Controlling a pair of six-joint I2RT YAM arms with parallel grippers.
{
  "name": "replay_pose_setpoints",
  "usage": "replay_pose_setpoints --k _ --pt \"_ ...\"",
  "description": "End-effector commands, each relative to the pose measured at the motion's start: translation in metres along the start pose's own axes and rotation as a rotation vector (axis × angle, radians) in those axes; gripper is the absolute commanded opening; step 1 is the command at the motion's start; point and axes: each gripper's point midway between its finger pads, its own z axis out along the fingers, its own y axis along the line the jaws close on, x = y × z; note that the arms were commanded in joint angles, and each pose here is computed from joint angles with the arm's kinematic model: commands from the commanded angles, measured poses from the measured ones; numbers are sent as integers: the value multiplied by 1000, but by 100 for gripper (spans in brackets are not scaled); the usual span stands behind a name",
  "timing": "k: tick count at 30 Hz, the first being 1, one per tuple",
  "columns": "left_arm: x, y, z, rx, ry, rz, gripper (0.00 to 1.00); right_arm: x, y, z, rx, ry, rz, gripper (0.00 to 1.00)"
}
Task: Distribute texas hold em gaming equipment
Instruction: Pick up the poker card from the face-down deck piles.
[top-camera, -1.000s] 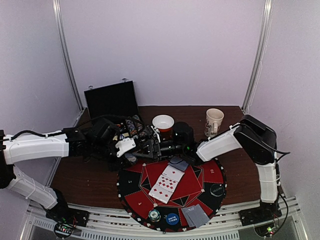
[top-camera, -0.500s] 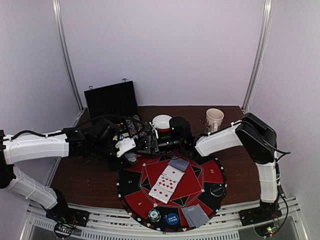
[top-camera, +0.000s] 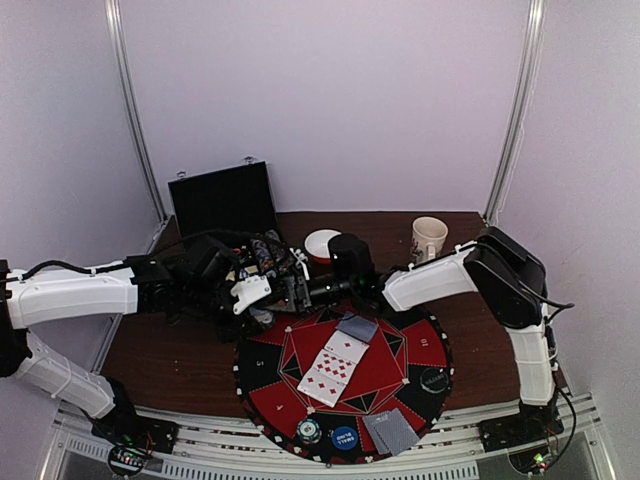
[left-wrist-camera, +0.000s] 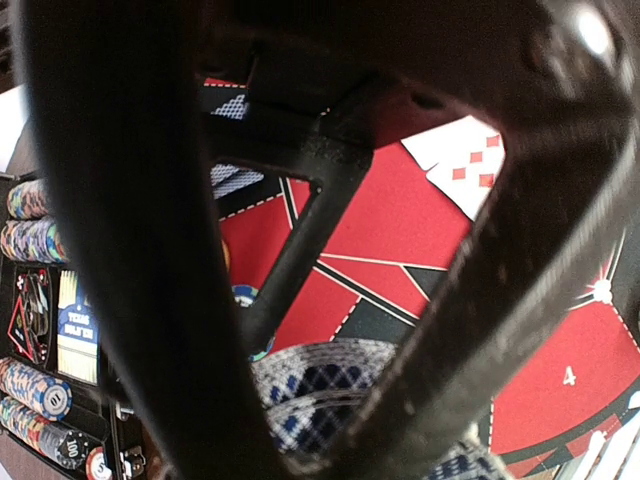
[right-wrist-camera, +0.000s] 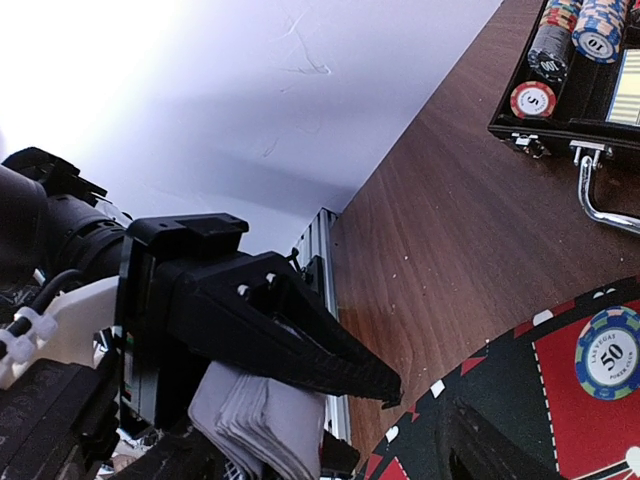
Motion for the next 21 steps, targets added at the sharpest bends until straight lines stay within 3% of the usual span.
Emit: replay_pose_setpoints --k 1,4,10,16,21 --pt "-15 5 -8 -18 -62 0 41 4 -14 8 59 24 -33 73" --pt "-16 5 -8 -18 -62 0 40 6 -15 7 71 33 -36 69" --pt "-15 5 -7 -19 -60 0 40 3 -24 -6 166 28 -65 49" --pt "-14 5 -7 -18 -57 1 40 -5 -19 -22 238 19 -117 38" --pt "-14 5 -6 -15 -54 0 40 -5 -13 -26 242 28 -133 23"
